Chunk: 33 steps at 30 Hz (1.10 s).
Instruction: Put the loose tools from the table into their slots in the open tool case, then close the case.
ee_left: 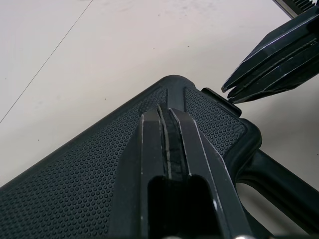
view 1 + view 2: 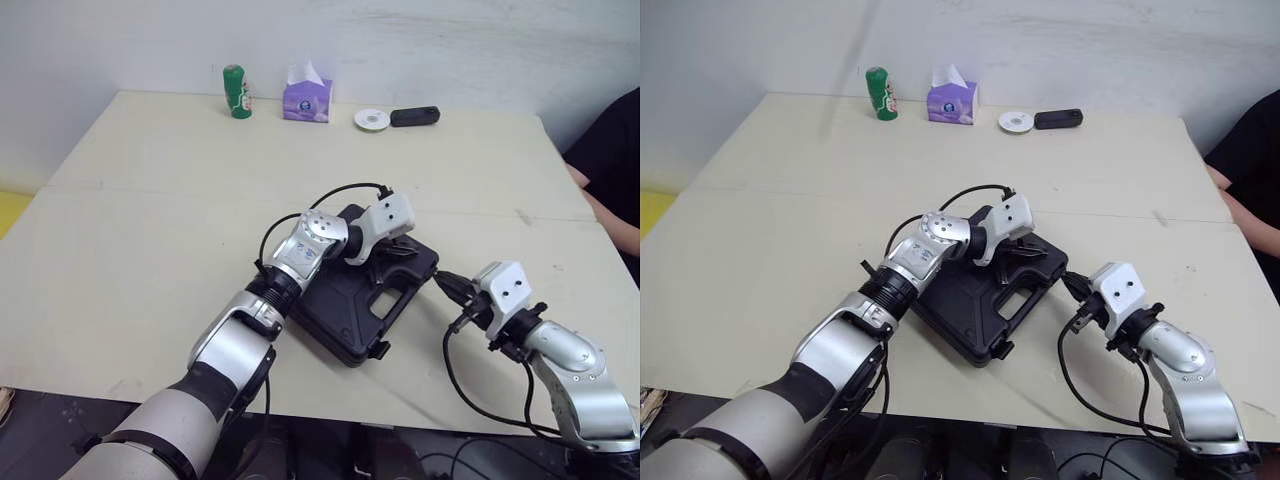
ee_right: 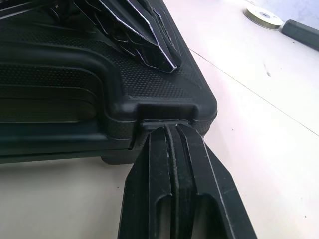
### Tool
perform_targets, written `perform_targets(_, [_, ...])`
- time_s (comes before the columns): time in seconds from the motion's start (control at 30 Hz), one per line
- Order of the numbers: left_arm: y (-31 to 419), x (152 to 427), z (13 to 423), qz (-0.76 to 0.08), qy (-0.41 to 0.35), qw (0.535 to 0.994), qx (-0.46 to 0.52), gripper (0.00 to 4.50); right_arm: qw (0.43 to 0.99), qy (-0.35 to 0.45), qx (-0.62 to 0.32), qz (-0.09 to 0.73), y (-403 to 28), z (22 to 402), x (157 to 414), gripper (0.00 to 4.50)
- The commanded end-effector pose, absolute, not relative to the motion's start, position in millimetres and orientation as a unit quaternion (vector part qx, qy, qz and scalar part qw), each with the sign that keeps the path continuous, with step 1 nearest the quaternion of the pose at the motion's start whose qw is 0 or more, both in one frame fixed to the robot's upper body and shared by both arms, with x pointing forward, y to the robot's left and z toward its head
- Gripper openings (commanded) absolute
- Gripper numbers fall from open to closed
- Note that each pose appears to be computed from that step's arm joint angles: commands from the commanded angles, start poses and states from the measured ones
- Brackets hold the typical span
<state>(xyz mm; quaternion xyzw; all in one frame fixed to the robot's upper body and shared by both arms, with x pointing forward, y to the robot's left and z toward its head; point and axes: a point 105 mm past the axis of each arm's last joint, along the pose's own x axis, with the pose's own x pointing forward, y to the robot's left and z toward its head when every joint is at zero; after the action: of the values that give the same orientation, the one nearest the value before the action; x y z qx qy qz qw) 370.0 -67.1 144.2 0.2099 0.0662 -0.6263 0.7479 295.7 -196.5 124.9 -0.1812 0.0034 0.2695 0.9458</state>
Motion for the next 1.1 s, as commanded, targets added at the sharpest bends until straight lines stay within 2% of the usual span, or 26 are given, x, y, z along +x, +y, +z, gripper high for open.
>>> perform_targets(0.03, [-52,354,74,-0.630,0.193,0.719,0.221,0.01,0.941,-0.021,-0.181,0.285,-184,133,298,0.04])
perform_targets(0.63, [-44,352,63,-0.628,0.216,0.710,0.235,0.01,0.933,-0.044,-0.191,0.301,-172,144,306,0.04])
perform_targets(1.1, [-38,352,59,-0.626,0.223,0.707,0.242,0.01,0.919,-0.031,-0.209,0.332,-163,145,308,0.04])
